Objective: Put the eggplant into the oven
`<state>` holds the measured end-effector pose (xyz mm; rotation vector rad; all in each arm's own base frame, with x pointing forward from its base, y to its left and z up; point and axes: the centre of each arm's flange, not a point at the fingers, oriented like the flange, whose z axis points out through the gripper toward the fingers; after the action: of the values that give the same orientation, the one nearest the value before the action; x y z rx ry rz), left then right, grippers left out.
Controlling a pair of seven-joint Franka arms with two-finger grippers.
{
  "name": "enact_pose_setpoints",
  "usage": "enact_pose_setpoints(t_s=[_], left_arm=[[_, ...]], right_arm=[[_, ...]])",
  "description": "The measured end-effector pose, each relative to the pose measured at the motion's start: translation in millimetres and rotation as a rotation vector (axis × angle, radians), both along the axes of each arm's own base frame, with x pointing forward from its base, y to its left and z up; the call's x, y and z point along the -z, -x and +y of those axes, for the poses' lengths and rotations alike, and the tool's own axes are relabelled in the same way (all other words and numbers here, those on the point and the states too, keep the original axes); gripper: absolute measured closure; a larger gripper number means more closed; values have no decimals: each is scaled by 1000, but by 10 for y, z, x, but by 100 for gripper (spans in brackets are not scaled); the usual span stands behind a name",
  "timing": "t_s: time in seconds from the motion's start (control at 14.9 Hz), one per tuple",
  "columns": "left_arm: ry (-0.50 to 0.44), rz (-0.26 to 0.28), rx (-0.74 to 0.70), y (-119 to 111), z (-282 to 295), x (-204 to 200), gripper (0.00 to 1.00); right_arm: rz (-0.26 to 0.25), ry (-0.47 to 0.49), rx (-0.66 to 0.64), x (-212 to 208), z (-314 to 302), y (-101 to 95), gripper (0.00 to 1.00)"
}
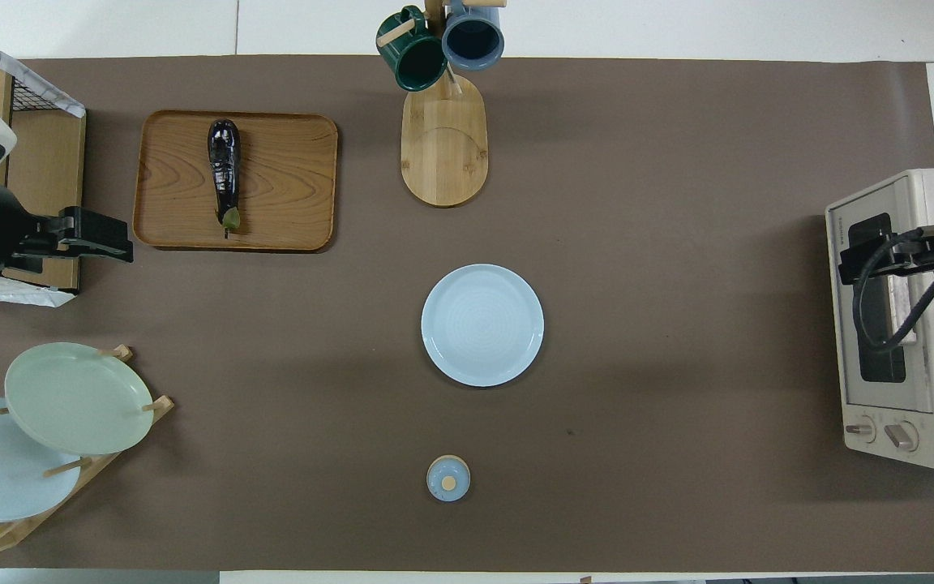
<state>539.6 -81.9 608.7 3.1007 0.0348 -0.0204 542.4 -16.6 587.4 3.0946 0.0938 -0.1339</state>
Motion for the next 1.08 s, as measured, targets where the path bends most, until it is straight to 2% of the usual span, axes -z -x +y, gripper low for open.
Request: enact_pose_setpoints(t_s=[0.74, 1.08], left_arm=[[5, -2, 5, 4, -46, -3, 0], [20, -35, -20, -42, -56, -24, 0]], right_arm=[[0, 0, 0, 0, 0, 0, 0], [0, 0, 0, 0, 0, 0, 0]])
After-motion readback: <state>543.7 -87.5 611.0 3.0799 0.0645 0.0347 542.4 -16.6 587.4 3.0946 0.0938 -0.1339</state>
